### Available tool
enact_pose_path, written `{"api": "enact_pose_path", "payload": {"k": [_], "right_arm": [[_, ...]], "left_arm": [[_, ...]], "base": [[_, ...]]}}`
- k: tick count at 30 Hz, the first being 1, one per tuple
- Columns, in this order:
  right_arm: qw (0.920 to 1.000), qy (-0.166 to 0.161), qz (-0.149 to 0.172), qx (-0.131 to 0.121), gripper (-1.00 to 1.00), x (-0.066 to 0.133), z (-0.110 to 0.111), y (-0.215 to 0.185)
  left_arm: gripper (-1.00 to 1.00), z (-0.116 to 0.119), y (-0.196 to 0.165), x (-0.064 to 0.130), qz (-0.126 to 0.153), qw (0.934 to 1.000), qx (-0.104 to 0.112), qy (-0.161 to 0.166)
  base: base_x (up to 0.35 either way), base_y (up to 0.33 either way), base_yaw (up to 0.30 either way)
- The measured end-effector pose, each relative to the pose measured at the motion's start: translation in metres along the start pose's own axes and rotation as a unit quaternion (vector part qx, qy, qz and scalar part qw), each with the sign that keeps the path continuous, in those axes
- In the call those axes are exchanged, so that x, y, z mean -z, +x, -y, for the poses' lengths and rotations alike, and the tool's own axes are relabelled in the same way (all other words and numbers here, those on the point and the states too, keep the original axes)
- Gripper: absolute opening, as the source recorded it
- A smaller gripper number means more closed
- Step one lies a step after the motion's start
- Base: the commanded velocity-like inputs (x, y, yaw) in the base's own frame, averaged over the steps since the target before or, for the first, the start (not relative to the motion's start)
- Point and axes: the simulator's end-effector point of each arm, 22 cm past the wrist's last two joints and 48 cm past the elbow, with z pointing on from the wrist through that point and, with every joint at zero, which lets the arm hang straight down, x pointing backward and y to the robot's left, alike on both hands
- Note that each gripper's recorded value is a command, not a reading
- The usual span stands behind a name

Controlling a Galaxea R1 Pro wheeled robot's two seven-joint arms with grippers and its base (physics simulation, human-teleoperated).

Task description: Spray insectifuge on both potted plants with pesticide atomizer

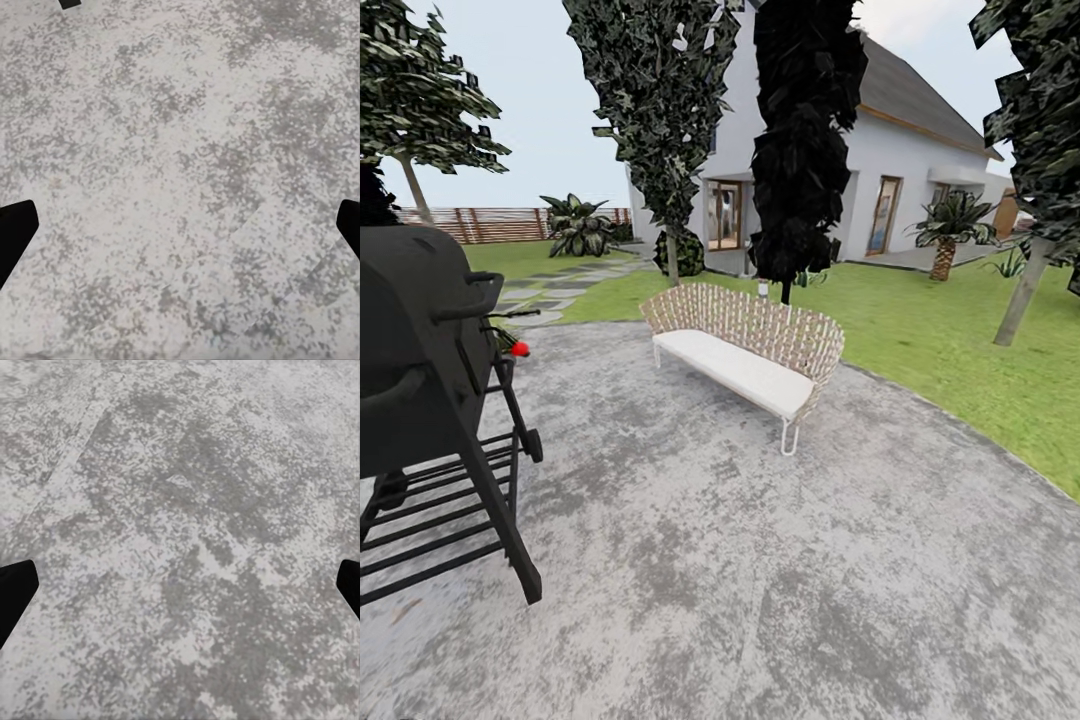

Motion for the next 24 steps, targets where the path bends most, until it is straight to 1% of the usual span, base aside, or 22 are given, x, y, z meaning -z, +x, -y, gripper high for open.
{"api": "enact_pose_path", "payload": {"k": [24], "right_arm": [[1.0000, -0.001, 0.003, 0.000, 1.00, -0.029, -0.005, 0.030]], "left_arm": [[1.00, 0.003, 0.029, -0.032, 0.000, 1.0000, 0.000, 0.000]], "base": [[0.000, 0.000, 0.003]]}}
